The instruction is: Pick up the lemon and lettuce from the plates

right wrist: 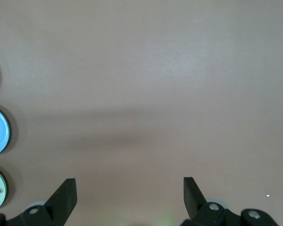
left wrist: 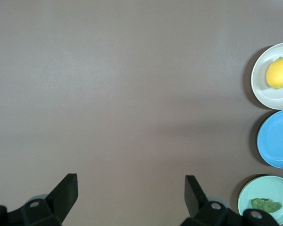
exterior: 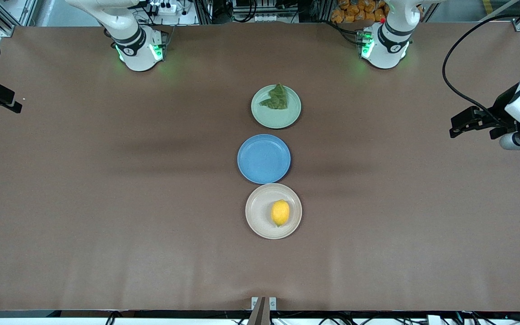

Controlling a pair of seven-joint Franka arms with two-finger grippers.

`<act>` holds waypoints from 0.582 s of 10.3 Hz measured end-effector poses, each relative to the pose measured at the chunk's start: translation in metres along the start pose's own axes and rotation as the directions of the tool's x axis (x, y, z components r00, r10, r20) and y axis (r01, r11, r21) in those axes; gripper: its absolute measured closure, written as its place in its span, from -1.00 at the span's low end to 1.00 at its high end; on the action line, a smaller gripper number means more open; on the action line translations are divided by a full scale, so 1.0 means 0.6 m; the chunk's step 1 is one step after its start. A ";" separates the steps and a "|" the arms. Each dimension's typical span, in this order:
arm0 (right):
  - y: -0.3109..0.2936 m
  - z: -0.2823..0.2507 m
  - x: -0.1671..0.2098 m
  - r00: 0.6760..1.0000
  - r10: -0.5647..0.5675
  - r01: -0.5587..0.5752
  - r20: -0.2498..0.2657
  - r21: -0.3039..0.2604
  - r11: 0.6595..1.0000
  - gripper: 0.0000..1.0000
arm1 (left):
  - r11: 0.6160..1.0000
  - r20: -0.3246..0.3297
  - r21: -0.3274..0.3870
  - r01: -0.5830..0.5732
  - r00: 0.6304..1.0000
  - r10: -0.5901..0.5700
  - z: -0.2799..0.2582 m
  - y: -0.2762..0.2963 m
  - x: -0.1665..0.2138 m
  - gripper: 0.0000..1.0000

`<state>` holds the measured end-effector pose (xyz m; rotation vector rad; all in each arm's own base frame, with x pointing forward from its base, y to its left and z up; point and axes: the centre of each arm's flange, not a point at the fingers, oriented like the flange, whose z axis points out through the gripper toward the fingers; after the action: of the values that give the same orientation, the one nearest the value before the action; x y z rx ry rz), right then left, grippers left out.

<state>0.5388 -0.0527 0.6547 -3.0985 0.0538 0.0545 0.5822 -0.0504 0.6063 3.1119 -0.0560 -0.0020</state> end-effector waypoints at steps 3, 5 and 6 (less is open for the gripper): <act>0.000 -0.001 -0.002 1.000 0.000 0.000 0.003 0.000 1.000 -1.00 | 1.000 0.002 0.000 0.000 1.000 0.000 0.002 0.000 0.001 -1.00; 0.000 -0.001 -0.002 1.000 0.000 0.000 0.003 0.000 1.000 -1.00 | 1.000 0.005 0.000 -0.001 1.000 0.001 0.004 0.001 0.002 -1.00; 0.000 -0.001 -0.002 1.000 0.000 0.000 0.003 0.000 1.000 -1.00 | 1.000 0.007 -0.001 -0.002 1.000 0.002 0.007 0.002 0.003 -1.00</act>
<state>0.5378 -0.0524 0.6551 -3.0980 0.0529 0.0599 0.5838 -0.0515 0.6021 3.1114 -0.0590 -0.0136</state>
